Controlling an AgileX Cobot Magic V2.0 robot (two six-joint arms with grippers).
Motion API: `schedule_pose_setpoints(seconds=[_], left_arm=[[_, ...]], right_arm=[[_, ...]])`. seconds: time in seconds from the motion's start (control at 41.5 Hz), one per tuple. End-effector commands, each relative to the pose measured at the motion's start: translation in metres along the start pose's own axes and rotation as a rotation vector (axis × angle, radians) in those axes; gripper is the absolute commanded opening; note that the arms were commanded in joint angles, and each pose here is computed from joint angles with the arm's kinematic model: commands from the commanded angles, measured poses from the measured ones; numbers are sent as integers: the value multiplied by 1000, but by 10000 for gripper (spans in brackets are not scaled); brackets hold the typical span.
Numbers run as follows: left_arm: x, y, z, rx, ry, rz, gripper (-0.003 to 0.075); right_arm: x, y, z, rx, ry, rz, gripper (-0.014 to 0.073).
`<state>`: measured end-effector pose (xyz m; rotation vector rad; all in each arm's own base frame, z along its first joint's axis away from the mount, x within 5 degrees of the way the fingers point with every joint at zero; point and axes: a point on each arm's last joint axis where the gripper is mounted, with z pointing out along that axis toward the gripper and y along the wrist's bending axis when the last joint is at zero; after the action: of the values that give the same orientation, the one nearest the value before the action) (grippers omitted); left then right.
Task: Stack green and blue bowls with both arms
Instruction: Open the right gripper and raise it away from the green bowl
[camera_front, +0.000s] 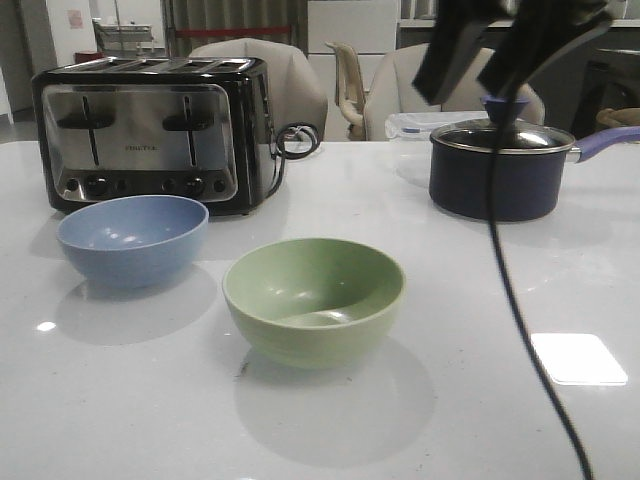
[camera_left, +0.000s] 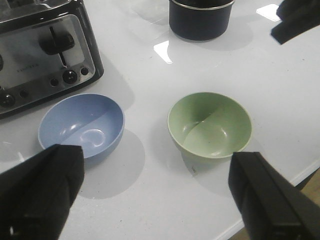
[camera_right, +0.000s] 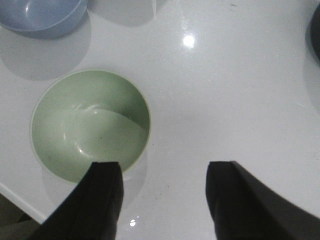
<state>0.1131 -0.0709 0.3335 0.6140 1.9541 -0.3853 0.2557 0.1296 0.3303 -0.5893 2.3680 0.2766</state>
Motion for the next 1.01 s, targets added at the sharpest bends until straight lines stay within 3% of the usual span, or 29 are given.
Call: schedule_pose_setpoints(seconds=[0.0, 0.217, 0.53, 0.988], left_arm=[[-15, 0, -4, -5, -107, -5, 636], [-15, 0, -4, -5, -107, -5, 636], [-15, 0, -4, -5, -107, -5, 636], [-18, -1, -4, 10, -50, -1, 636]], right_arm=[[5, 0, -42, 26, -148, -34, 483], [56, 4, -85, 29, -216, -40, 483], [115, 7, -108, 31, -281, -44, 483], [121, 7, -113, 32, -303, -45, 483]])
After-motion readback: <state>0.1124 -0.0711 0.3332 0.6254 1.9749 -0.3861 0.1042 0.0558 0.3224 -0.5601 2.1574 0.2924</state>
